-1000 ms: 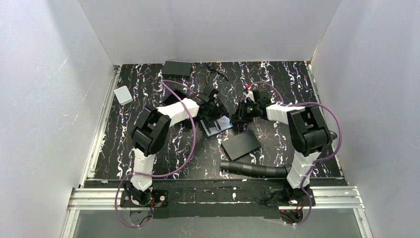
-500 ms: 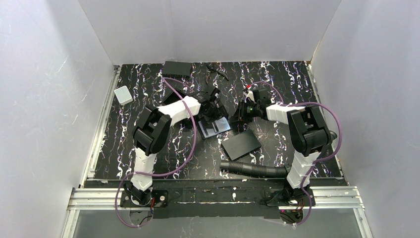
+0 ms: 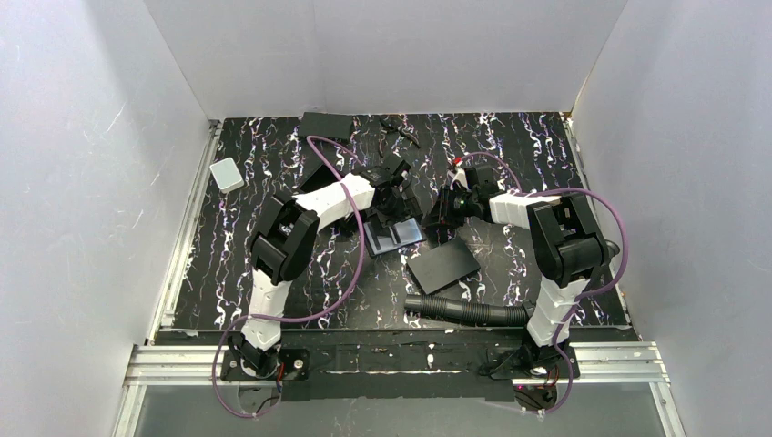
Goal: Put the credit cards into the card holder
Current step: Insert the credit card into the card holder.
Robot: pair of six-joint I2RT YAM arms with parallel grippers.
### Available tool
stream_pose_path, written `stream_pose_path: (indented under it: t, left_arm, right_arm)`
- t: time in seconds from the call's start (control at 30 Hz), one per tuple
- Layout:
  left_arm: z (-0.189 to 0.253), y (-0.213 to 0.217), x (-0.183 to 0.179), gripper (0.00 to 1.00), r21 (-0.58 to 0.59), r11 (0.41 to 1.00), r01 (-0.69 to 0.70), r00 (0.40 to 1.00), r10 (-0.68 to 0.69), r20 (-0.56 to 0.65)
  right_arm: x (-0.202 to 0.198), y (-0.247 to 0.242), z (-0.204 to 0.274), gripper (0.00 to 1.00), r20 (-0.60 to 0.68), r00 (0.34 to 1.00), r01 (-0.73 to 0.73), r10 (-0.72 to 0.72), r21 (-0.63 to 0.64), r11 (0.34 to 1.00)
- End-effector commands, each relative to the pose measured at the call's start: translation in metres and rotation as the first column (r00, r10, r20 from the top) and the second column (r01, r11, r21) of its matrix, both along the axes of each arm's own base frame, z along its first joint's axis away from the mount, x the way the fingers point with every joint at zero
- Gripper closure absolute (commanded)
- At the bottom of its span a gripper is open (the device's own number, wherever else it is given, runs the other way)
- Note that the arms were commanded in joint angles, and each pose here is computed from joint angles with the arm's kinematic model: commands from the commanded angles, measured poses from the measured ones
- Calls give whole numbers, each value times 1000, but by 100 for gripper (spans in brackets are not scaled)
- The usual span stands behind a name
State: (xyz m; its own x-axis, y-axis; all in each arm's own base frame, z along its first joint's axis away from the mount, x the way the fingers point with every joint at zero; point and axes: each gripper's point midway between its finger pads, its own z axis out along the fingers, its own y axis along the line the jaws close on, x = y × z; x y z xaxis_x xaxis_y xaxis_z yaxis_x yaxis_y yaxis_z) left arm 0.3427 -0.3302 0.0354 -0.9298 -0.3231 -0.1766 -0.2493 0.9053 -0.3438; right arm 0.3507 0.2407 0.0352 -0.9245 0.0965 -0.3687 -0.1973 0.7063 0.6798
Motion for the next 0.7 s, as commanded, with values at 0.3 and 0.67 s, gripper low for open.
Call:
stream_pose_path:
  t: [0.3, 0.67]
  left_arm:
    - [50, 8, -12, 8, -105, 990, 95, 991, -84, 103]
    - [37, 25, -18, 15, -22, 998, 66, 996, -64, 66]
  right_arm:
    - [0, 2, 9, 73, 36, 999, -20, 19, 8, 1000]
    - [0, 9, 24, 69, 66, 997, -40, 37, 45, 998]
